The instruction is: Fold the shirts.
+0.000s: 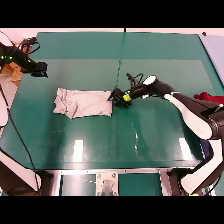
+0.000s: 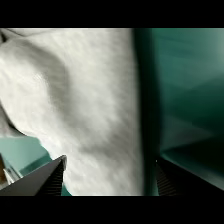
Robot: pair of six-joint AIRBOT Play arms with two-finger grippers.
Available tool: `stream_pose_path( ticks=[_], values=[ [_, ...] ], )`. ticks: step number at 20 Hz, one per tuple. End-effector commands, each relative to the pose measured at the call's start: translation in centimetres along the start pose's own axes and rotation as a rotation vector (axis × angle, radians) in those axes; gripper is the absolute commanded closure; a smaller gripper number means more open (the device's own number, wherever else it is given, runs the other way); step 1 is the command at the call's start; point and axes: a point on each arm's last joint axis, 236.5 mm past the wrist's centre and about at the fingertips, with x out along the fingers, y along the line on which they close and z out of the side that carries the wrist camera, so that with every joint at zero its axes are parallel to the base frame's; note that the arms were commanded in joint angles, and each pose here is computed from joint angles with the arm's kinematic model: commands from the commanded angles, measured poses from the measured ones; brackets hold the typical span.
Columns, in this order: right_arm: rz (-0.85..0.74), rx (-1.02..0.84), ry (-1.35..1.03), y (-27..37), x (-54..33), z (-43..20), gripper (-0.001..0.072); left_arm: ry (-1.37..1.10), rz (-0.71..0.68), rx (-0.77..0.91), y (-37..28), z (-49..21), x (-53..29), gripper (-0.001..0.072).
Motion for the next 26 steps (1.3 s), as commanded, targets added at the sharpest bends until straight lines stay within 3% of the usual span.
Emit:
stream_pose_path(
  ticks=[1,2,3,7,10,12,20,26],
  values=[
    [0.081,-0.008,-0.027,2.7,3.4,-0.3,0.0116,0.009,0.0,-0.002,0.1,-0.2,0.0,0.0692],
    [0.089,-0.034,-0.03,3.7,3.5,-0.2,0.0356,0.012,-0.001,-0.001,0.0,-0.3,0.0,0.0692],
    [0.104,-0.092,-0.04,5.0,3.2,0.2,0.0703,0.011,-0.001,-0.001,0.0,-0.3,0.0,0.0692],
    [0.2,-0.244,-0.149,12.4,-2.5,3.6,0.0705,0.025,-0.008,-0.005,-0.1,-0.6,0.0,0.0692],
    [0.254,-0.327,-0.363,17.4,-14.2,7.5,0.0704,0.029,-0.009,-0.024,-0.2,-0.7,-0.1,0.0691],
    [0.229,-0.298,-0.514,17.3,-23.3,9.4,0.0705,0.034,-0.011,-0.028,-0.2,-0.8,-0.1,0.0692],
    [-0.096,0.061,-1.053,2.9,-51.9,8.6,0.0705,0.033,-0.087,-0.053,-2.0,-0.7,-0.1,0.0691],
    [-0.306,0.431,-1.058,-8.2,-58.6,-0.4,0.0705,0.034,-0.096,-0.056,-2.2,-0.8,-0.1,0.0691]
  ],
)
